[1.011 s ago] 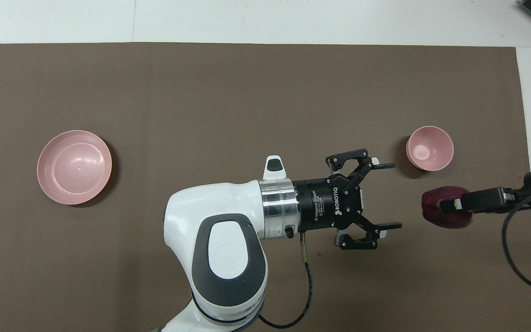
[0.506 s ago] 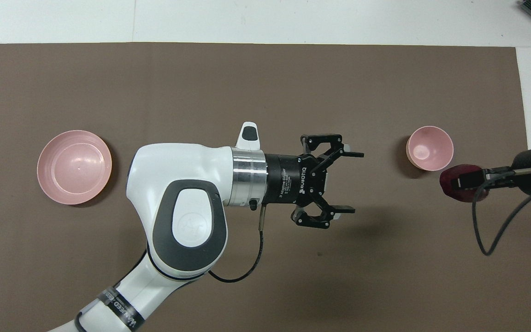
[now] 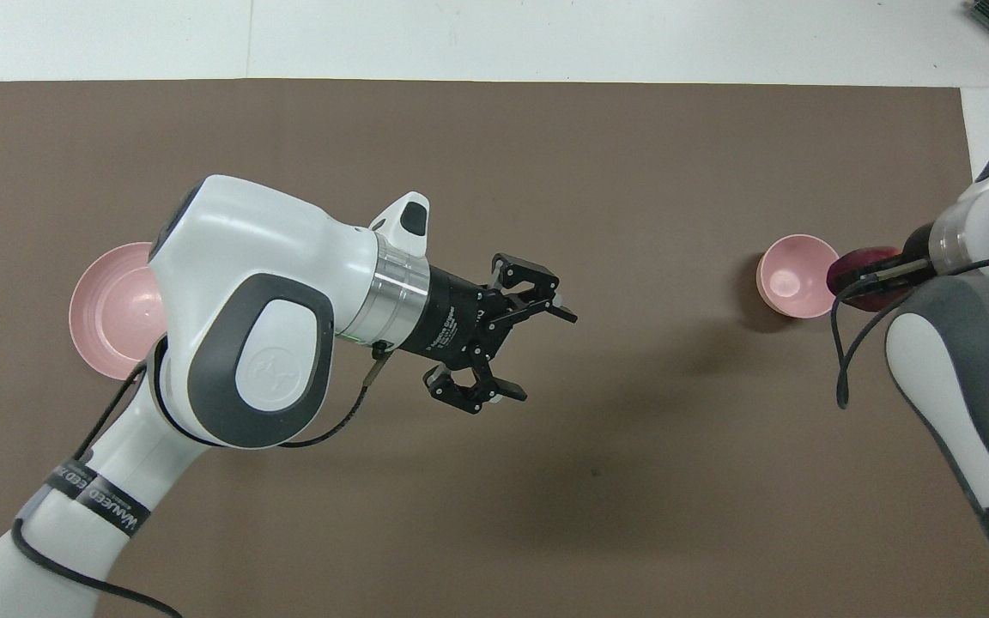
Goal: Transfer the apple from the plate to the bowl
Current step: 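Move the apple over the bowl with the right gripper while the left withdraws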
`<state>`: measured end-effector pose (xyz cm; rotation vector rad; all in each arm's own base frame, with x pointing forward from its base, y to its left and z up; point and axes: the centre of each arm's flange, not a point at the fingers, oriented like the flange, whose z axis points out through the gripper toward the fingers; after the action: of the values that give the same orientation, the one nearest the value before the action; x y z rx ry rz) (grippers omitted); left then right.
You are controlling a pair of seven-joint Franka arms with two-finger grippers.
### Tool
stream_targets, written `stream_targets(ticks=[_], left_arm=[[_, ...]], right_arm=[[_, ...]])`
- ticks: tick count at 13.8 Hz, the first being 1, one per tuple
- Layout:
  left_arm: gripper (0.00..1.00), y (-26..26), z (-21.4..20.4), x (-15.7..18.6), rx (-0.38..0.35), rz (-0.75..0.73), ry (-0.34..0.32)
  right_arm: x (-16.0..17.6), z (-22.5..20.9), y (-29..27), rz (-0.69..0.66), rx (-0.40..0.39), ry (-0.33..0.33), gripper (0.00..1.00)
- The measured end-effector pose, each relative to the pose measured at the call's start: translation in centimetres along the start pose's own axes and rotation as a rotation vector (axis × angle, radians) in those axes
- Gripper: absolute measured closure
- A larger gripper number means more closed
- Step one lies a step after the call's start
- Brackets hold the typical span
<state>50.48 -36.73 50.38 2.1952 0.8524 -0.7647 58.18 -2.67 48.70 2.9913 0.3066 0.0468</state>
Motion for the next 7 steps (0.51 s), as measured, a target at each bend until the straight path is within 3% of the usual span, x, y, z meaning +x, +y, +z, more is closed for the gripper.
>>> stream_targets(ticks=[5, 7], left_arm=[[0.00, -2.8, -3.1, 4.0, 0.256, 0.220, 0.169], [0.00, -3.5, -4.4, 5.1, 0.360, 0.322, 0.238]], right_arm=[[2.0, 2.1, 0.2, -0.064, -0.108, 0.043, 0.22], [2.8, 3.4, -0.9, -0.124, -0.162, 0.029, 0.22]])
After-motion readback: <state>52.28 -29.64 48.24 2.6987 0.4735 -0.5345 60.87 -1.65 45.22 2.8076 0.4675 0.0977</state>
